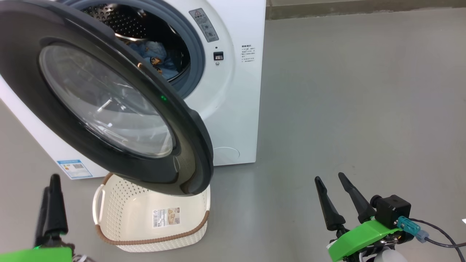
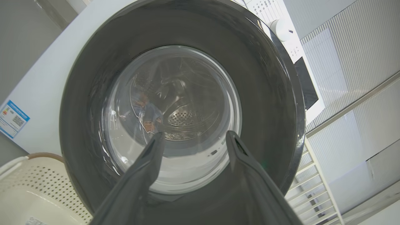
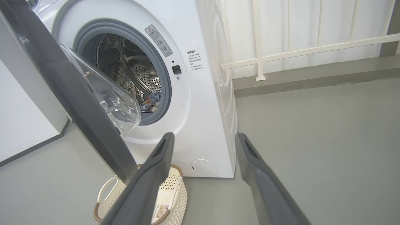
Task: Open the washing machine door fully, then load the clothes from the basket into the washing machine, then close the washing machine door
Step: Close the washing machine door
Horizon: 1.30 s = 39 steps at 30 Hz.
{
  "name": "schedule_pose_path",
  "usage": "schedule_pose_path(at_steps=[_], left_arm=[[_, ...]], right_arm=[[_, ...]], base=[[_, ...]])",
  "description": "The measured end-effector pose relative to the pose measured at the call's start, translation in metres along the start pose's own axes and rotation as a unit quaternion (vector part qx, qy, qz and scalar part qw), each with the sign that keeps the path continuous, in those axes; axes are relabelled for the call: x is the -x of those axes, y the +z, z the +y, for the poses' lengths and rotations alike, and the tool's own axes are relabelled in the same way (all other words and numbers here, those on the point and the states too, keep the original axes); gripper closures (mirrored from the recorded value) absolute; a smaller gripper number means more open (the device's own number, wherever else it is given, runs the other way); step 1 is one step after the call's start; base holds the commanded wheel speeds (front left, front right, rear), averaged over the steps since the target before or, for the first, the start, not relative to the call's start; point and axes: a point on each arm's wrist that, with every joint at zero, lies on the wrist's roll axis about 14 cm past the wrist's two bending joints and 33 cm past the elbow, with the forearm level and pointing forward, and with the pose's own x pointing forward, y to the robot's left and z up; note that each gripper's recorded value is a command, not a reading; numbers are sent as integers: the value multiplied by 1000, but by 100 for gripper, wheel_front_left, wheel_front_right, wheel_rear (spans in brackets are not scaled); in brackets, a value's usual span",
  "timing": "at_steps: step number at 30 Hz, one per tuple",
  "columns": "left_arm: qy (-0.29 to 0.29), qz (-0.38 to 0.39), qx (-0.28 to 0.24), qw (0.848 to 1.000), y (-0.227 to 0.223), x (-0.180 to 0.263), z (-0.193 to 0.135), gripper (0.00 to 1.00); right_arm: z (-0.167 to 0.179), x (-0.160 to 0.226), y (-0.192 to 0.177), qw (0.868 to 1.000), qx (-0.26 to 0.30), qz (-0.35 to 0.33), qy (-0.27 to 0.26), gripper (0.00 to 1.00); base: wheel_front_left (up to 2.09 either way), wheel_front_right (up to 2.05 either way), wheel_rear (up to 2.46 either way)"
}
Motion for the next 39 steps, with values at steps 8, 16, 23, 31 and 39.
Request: schedule_pose_path(at_steps=[8,16,23,31,39], left_arm=[[-5,-6,-198,980,-2,11,17,0],[-30,11,-361,932,-9,12,14,0],[-27,39,-456,889,-25,22,25,0],[0,71,-485,872,-40,38,46,0],[19,58,-495,867,-29,40,52,0]], right_arm=[[0,0,3,1000,0,-4,0,0],[-1,0,2,1000,0,-3,-2,0],[-2,1,4,1000,0,-6,-4,0],[-3,1,6,1000,1,-9,-4,0],[-1,2,8,1000,1,-12,-2,0]], base=[[0,0,0],[0,0,0],[0,0,0],[0,0,0],[0,0,0]])
